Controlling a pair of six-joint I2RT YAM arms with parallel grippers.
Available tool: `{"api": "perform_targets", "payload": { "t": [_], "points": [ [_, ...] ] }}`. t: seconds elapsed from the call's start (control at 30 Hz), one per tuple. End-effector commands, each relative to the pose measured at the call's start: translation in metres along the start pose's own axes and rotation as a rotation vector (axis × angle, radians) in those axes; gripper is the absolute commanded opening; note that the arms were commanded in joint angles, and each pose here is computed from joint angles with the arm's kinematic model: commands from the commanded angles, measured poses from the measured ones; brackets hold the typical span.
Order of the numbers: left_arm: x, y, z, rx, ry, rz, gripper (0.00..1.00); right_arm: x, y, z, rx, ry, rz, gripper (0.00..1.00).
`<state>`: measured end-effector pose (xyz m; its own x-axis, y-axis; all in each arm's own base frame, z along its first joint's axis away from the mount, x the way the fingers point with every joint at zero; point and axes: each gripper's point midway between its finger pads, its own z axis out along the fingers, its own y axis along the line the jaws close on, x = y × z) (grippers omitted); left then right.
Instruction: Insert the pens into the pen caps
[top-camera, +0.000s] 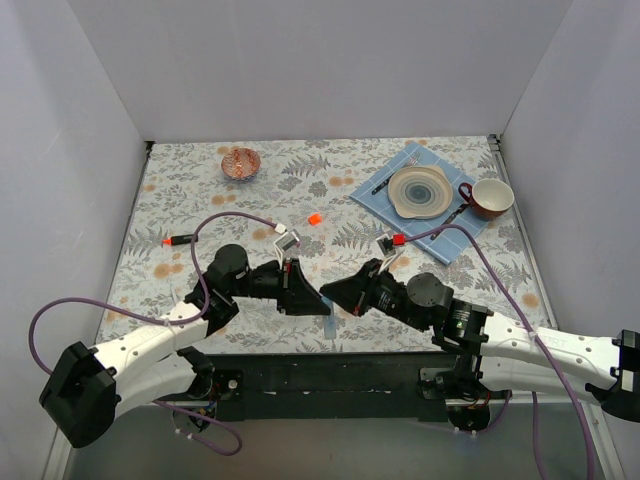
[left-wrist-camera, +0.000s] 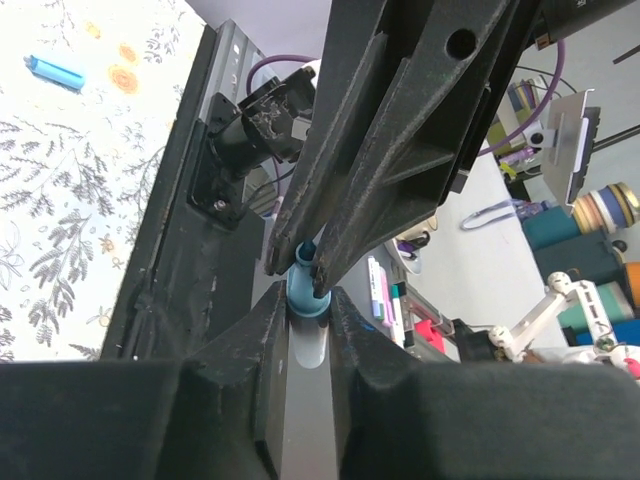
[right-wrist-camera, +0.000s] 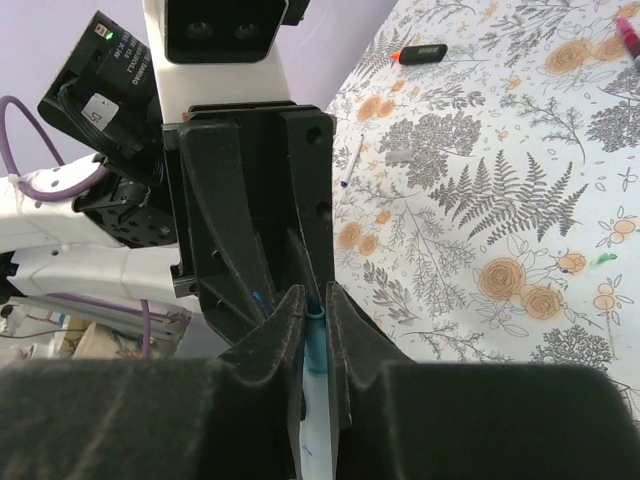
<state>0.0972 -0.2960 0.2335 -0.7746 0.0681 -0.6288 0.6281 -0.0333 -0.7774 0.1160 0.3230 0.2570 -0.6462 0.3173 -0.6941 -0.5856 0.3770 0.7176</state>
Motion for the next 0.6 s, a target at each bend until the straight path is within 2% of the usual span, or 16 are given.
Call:
{"api": "perform_targets", "payload": {
  "t": [0.0, 0.13, 0.17, 0.27, 0.33, 0.57],
  "points": [
    [-0.012, -0.017, 0.002, 0.058, -0.036, 0.060, 0.02, -0.012, 0.001, 0.002, 0.006, -0.055, -0.014, 0.01],
    [-0.015, -0.021, 0.000, 0.067, -0.068, 0.084, 0.00, -0.010, 0.007, -0.001, -0.036, -0.040, -0.046, 0.01],
    [-0.016, -0.021, -0.001, 0.064, -0.074, 0.090, 0.00, -0.011, 0.011, -0.002, -0.051, -0.036, -0.050, 0.07],
    [-0.020, -0.021, -0.001, 0.048, -0.088, 0.105, 0.00, -0.014, 0.014, -0.011, -0.058, -0.032, -0.059, 0.37],
    [-0.021, -0.022, -0.001, 0.049, -0.087, 0.115, 0.00, -0.015, 0.012, -0.022, -0.059, -0.036, -0.068, 0.44],
    [-0.027, -0.024, -0.001, 0.034, -0.102, 0.133, 0.00, -0.002, 0.004, -0.051, -0.099, 0.003, -0.119, 0.50]
  ]
}}
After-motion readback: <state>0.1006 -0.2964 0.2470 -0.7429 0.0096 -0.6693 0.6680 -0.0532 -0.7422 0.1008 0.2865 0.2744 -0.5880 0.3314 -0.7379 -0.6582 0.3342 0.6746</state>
